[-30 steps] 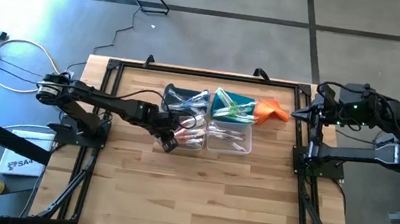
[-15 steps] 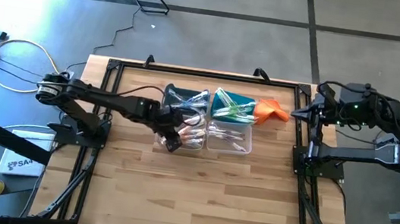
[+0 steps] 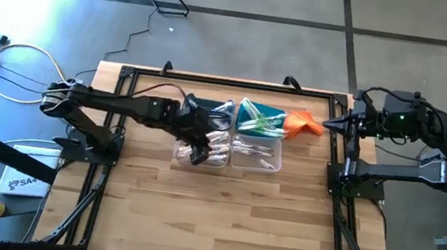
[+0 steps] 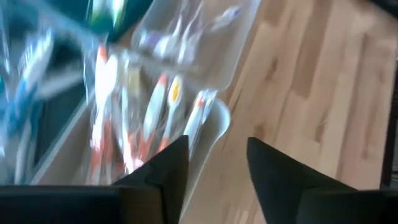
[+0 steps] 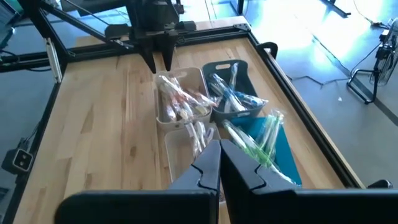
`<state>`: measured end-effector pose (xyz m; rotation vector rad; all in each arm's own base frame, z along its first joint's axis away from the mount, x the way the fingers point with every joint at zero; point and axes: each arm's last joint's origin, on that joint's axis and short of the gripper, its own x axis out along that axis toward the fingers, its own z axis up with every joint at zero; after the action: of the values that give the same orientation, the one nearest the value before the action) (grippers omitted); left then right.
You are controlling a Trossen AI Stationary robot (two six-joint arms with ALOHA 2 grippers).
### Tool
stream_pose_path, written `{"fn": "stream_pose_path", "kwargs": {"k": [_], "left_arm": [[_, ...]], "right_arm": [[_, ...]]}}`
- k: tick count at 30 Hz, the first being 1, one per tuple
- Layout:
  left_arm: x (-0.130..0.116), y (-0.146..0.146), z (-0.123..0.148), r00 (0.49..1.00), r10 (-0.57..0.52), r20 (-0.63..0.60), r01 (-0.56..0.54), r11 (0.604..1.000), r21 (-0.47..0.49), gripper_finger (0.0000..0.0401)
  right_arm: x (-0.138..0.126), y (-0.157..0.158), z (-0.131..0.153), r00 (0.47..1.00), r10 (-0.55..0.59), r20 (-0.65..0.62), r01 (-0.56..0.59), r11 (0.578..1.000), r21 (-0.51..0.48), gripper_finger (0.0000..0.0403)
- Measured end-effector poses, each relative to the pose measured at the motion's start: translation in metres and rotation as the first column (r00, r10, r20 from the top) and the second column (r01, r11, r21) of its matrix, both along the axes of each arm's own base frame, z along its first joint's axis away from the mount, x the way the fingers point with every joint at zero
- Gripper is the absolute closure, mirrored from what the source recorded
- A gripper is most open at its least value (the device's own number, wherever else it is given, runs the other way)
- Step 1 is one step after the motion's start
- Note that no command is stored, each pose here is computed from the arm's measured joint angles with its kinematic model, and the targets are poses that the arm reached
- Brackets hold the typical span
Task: Pick & Place Toothbrushes
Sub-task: Return to Home Position
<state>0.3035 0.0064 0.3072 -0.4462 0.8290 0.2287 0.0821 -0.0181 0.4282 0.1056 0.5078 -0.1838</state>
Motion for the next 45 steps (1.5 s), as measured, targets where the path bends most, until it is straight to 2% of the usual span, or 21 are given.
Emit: {"fn": "stream_pose_path", "kwargs": {"k": [9,12,18,25,31,38,45], "left_arm": [[0.006,0.000,0.030,0.988,-0.096,0.117,0.085,0.991,0.099,0.0368],[0.007,0.000,0.034,0.986,-0.101,0.131,0.087,0.991,0.104,0.0395],[0.007,0.000,0.039,0.984,-0.096,0.148,0.080,0.991,0.111,0.0392],[0.008,0.000,0.038,0.985,-0.090,0.147,0.076,0.992,0.104,0.0391],[0.009,0.000,0.038,0.985,-0.092,0.144,0.078,0.992,0.102,0.0391],[0.009,0.000,0.037,0.984,-0.118,0.136,0.101,0.987,0.128,0.0391],[0.004,0.000,0.032,0.985,-0.162,0.052,0.152,0.975,0.159,0.0391]], "right_arm": [[0.002,0.000,0.002,1.000,-0.001,0.017,0.001,1.000,-0.003,0.0401],[0.002,-0.001,0.002,1.000,-0.001,0.023,0.001,1.000,-0.004,0.0401],[0.002,-0.001,0.002,1.000,-0.005,0.023,0.005,1.000,-0.006,0.0401],[0.002,-0.002,0.002,0.997,-0.076,0.023,0.075,0.997,0.017,0.0401],[0.003,-0.001,0.002,0.997,-0.072,0.035,0.066,0.989,0.132,0.0400],[0.005,-0.001,0.001,0.996,-0.078,0.032,0.073,0.989,0.131,0.0400],[0.005,-0.001,0.001,0.997,-0.073,0.031,0.069,0.990,0.122,0.0400]]}}
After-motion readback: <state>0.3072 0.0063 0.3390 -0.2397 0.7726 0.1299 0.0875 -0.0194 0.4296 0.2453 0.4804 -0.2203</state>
